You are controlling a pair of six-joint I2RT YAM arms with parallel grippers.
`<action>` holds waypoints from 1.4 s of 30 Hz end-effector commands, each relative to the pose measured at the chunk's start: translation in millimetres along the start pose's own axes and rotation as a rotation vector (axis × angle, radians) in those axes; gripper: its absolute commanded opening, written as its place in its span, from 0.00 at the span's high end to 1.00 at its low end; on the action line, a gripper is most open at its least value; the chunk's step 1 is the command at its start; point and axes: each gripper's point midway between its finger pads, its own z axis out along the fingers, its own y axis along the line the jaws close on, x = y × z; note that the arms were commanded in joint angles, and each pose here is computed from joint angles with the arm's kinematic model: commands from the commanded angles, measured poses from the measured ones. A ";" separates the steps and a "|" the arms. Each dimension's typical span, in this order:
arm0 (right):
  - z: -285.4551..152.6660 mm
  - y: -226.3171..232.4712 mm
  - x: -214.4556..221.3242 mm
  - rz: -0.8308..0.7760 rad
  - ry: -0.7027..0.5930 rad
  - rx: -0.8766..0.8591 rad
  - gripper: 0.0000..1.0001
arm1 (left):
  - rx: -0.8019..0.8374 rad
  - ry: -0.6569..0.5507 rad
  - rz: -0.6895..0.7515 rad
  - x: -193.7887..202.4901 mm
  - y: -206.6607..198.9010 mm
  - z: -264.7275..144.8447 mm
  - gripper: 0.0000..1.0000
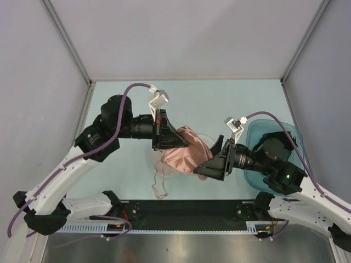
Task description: Place the bra in the laundry bag and zip it closed
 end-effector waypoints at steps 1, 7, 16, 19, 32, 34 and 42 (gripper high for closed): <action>-0.4 22.6 -5.3 -0.097 0.006 -0.101 0.00 | 0.036 0.045 -0.060 4.1 -3.0 4.1 1.00; 2.7 18.7 5.0 -0.079 0.076 -0.090 0.00 | 0.026 0.074 -0.085 11.1 6.5 11.2 1.00; -0.3 4.9 9.7 -0.116 0.096 -0.023 0.09 | 0.076 0.166 -0.119 36.9 10.4 19.0 1.00; 1.3 -1.4 12.0 -0.112 0.099 -0.010 0.17 | 0.091 0.184 -0.121 42.5 10.3 19.7 1.00; 10.4 -28.0 16.2 -0.100 0.100 0.057 0.43 | 0.153 0.228 -0.113 57.9 -3.3 18.7 1.00; 12.8 -33.5 15.5 -0.095 0.100 0.075 0.59 | 0.137 0.220 -0.104 57.0 -2.2 17.5 0.95; 10.9 -51.7 11.0 -0.029 0.077 0.147 1.00 | -0.199 0.057 -0.042 25.9 34.0 -10.3 0.42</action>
